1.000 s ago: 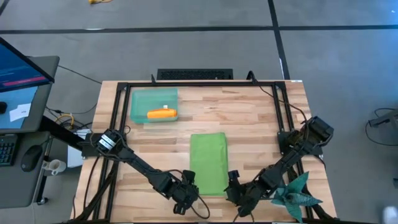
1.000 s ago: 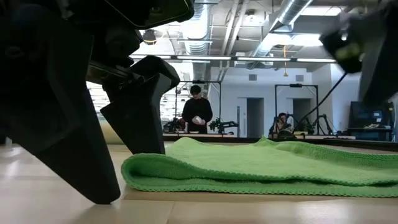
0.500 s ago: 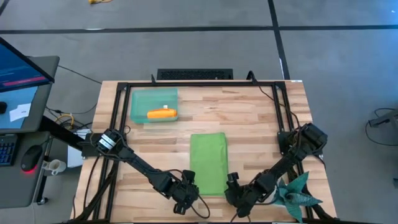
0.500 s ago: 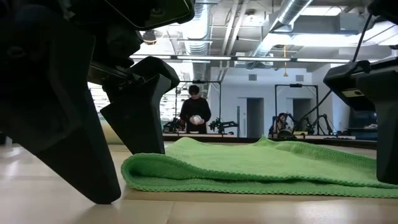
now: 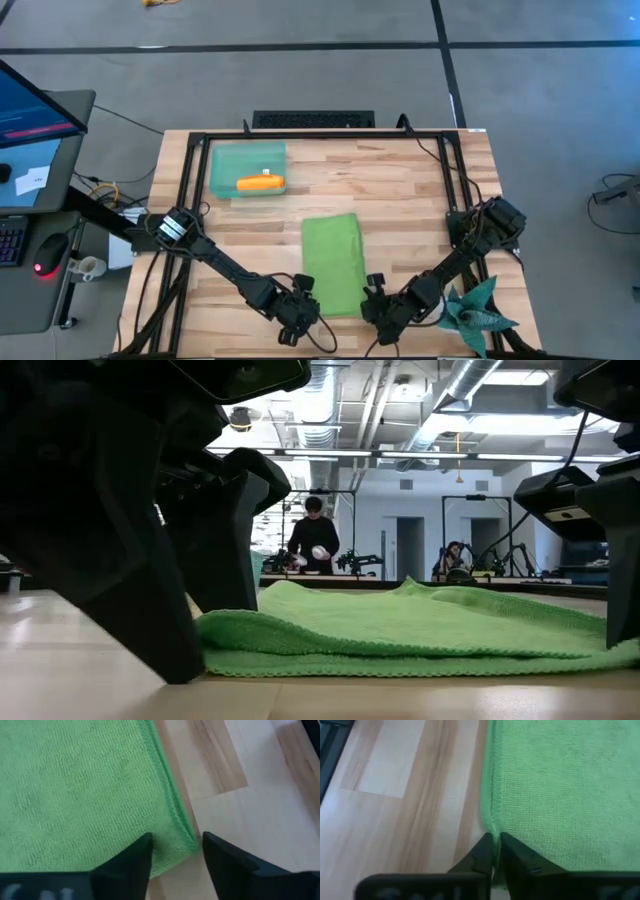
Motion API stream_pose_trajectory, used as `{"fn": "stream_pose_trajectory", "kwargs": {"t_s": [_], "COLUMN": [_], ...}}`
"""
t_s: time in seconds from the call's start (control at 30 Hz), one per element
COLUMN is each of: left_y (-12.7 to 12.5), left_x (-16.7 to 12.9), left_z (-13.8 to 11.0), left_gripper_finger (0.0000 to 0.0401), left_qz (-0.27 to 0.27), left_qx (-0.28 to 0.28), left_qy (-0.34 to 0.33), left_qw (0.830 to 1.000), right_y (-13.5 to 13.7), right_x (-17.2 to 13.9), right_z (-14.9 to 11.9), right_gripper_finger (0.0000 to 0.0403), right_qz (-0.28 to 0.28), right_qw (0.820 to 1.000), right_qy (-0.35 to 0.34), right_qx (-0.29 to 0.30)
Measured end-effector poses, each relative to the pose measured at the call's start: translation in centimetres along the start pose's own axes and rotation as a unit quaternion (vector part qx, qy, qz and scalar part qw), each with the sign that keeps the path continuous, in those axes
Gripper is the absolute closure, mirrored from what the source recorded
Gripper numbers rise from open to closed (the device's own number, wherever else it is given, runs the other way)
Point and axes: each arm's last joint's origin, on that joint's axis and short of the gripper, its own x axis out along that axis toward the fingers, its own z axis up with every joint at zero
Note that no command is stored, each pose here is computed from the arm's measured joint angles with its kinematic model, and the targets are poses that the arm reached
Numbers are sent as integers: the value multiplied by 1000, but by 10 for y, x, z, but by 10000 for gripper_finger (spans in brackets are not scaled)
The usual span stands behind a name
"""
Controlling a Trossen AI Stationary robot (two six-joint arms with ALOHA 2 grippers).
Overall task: Roll microfiber towels into tight, uniform cylinder then place into a basket
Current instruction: Roll the green microfiber cloth
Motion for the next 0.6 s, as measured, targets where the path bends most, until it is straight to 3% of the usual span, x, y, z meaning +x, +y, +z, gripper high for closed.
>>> {"fn": "stream_pose_trajectory", "kwargs": {"t_s": [0.2, 0.4, 0.6], "left_y": [0, 2, -10], "left_x": [0, -5, -19], "left_z": [0, 1, 14], "left_gripper_finger": [315, 389, 393], "left_qz": [13, 23, 15], "left_qx": [2, 14, 21], "left_qy": [-7, -6, -31], "left_qw": [1000, 1000, 999], "right_y": [0, 10, 17], "right_x": [0, -8, -18], "right_z": [0, 9, 17], "right_gripper_finger": [390, 391, 398], "right_qz": [-1, -4, -11], "right_qw": [1000, 1000, 999], "right_qy": [0, 10, 41], "right_qx": [-1, -14, -19]}}
